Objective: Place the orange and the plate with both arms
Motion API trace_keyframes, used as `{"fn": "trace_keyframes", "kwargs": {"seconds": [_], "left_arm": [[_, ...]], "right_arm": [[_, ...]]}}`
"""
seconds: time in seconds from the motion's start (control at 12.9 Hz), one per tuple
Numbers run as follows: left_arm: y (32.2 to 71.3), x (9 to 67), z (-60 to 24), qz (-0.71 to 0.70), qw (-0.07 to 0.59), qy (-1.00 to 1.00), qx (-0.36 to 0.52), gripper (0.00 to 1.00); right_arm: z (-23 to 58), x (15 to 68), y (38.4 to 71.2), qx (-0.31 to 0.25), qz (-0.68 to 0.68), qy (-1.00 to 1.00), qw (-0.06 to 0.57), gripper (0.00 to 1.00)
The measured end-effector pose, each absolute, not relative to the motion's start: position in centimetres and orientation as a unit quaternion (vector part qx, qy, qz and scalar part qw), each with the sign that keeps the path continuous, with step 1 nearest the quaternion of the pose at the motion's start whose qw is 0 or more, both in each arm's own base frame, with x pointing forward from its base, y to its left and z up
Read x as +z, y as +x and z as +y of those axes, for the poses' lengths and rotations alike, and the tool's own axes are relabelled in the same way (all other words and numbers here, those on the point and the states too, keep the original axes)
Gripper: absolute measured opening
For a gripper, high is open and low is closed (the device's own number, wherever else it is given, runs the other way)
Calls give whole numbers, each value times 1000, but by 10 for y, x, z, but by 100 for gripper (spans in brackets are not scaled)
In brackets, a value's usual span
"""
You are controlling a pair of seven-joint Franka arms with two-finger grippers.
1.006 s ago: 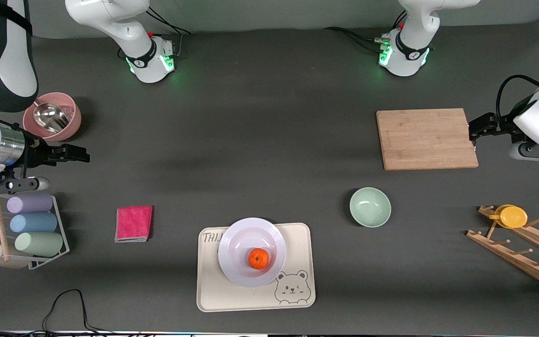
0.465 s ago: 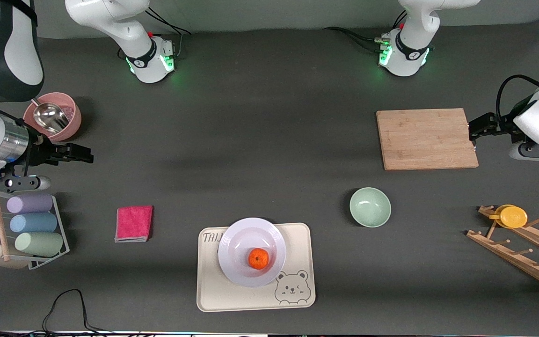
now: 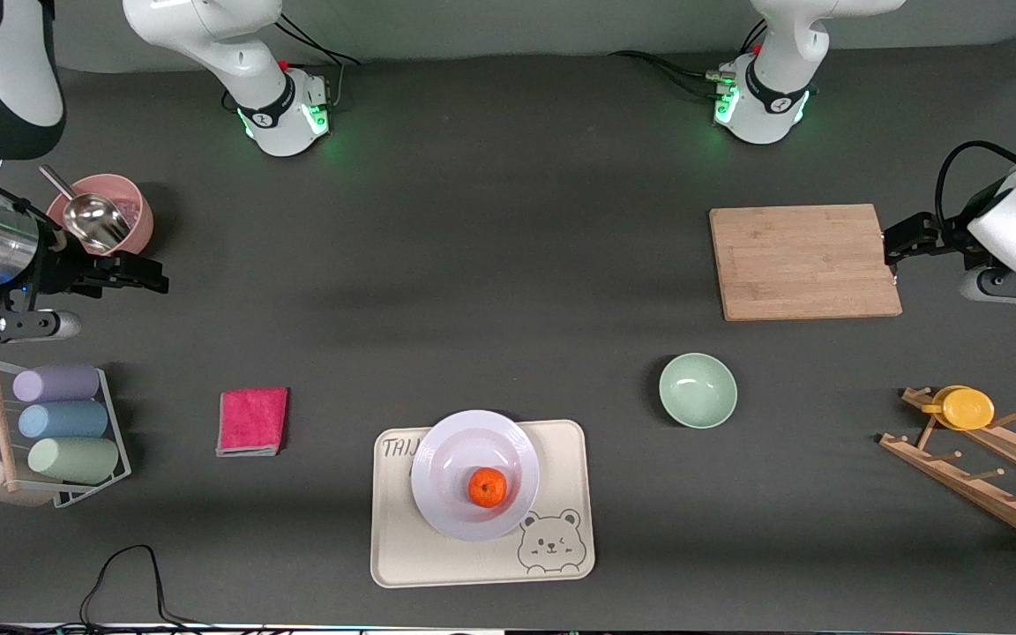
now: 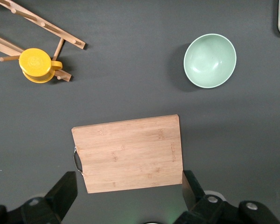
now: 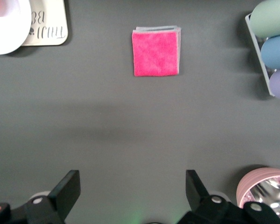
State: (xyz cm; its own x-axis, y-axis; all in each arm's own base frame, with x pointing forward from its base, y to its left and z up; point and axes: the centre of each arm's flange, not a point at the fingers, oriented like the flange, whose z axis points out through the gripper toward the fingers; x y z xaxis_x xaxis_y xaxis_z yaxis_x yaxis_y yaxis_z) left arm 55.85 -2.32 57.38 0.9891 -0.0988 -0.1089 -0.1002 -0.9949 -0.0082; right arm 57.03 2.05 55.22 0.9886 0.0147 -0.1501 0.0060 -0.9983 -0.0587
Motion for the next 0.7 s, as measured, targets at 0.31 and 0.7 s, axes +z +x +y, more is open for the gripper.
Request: {"fn": "trace_keyframes", "kwargs": {"seconds": [0.31,0.7], "left_arm": [[558,574,-23,50,7,-997,54,100],[558,574,-23,50,7,-997,54,100]], "right_arm": [[33,565,541,64,-18,-997,30,100],[30,583,518,43,-20,-998,37,100]]}}
